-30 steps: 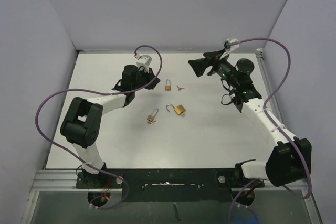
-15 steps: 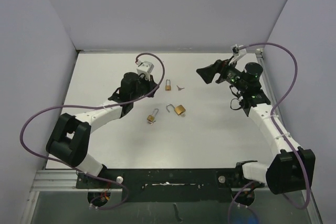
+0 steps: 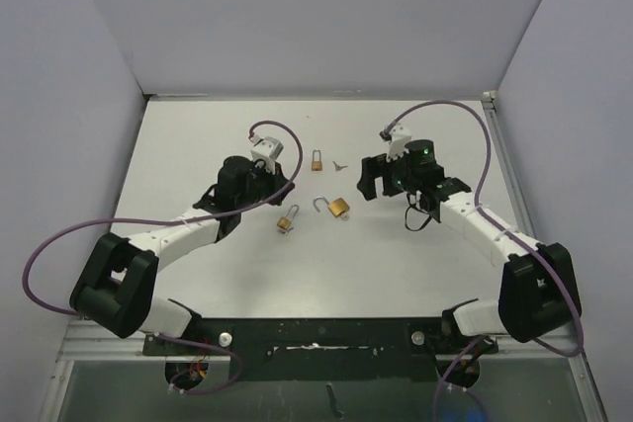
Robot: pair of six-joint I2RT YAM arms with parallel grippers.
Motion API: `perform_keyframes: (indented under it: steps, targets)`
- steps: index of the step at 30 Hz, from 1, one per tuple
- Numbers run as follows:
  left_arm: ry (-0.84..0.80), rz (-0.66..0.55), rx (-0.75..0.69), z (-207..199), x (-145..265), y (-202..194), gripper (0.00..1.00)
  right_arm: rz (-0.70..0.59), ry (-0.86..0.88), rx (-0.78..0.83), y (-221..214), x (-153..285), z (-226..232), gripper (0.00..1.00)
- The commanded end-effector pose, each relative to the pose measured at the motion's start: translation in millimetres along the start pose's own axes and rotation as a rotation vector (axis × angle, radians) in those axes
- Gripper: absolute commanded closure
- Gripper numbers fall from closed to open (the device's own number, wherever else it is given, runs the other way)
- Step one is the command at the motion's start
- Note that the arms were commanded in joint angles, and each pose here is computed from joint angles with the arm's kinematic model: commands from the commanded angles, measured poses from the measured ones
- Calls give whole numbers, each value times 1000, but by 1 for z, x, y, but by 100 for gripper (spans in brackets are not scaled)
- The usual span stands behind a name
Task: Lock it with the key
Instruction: Pick up the lock from the center of the board.
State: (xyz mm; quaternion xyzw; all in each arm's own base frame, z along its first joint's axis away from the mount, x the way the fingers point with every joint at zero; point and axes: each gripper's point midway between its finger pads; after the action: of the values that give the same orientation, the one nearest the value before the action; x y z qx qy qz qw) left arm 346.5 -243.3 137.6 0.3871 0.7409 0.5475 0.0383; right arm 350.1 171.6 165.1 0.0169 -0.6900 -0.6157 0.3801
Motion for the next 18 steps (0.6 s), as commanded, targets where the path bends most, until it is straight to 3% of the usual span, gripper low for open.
perform_keyframes:
  steps: [1, 7, 18]
  targets:
    - [-149, -103, 93, -11, 16, 25, 100, 105, -44, 34, -34, -18, -5, 4]
    - [-138, -104, 260, 25, 25, 24, 100, 145, -1, 23, -51, -42, 1, 4]
    - [-138, -7, 222, 26, 26, 9, 100, 211, 94, 161, -70, -91, 41, 4]
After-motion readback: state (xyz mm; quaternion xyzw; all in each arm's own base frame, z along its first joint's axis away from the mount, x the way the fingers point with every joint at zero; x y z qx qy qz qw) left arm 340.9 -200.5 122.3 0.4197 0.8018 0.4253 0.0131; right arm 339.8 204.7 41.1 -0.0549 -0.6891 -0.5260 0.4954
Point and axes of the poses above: each gripper's point midway between its finger pads, its own x axis back along the fingers, its own z axis along the line the jaws close on, y = z × x, and after that the axes turned 8 degrees about x, right-handed
